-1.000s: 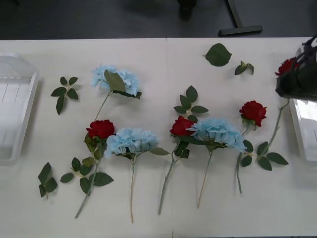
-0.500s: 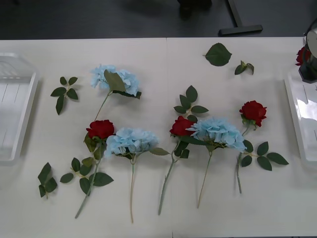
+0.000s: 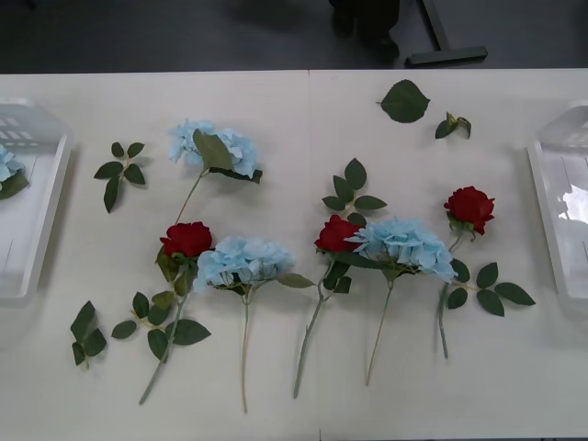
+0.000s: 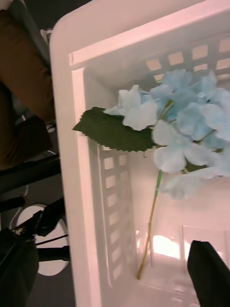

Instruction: Place the red flowers into the right box and the blue flowers into the left box. If a person shows an open palm, hand one flower to the person first, then continue sorting.

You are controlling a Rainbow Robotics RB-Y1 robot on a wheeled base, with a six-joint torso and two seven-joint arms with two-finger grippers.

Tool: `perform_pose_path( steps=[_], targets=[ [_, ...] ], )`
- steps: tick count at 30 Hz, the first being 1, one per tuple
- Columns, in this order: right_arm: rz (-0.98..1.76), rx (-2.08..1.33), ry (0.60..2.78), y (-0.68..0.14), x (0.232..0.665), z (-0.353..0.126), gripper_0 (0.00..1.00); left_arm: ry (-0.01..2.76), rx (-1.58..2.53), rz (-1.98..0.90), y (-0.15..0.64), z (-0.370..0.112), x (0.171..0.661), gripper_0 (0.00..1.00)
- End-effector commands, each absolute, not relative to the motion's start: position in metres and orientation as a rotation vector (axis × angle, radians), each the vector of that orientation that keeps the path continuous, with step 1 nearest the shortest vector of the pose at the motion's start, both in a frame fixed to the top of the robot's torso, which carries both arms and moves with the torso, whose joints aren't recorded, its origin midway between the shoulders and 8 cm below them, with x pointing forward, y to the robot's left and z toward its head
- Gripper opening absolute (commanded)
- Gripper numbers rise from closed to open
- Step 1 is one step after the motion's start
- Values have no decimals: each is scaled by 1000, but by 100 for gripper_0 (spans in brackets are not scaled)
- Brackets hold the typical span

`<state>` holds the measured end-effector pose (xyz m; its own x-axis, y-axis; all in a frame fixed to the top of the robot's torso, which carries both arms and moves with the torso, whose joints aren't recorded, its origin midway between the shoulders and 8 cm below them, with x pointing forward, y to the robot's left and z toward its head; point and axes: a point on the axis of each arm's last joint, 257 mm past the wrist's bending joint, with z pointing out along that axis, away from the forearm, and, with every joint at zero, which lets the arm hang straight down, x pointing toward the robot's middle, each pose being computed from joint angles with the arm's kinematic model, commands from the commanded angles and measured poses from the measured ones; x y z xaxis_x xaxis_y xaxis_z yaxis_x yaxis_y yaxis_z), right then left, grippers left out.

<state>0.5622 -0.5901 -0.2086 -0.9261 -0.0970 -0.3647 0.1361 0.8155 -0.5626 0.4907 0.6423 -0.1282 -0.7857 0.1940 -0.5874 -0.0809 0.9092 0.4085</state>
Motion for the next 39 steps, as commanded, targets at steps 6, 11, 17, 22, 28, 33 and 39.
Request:
perform_pose_path(
  steps=[6, 11, 17, 22, 28, 33, 39],
  targets=[
    [-843, 16, 2532, -606, 573, -201, 55, 2419, 4, 195, 523, -110, 512, 100],
    [-820, -66, 2546, -600, 576, -202, 88, 2375, 37, 51, 442, -123, 528, 100],
    [-713, -163, 2589, -585, 577, -192, 97, 2344, 220, -61, 343, -146, 530, 100],
    [-506, -286, 2674, -543, 567, -171, 98, 2320, 375, -71, 273, -174, 523, 100],
    [-122, -185, 2782, -455, 546, -168, 100, 2278, 481, 10, 216, -192, 541, 100],
    [66, 58, 2830, -391, 525, -187, 100, 2273, 485, 12, 179, -203, 561, 100],
    [167, 276, 2774, -327, 501, -214, 100, 2271, 487, -12, 149, -227, 584, 100]
  ],
)
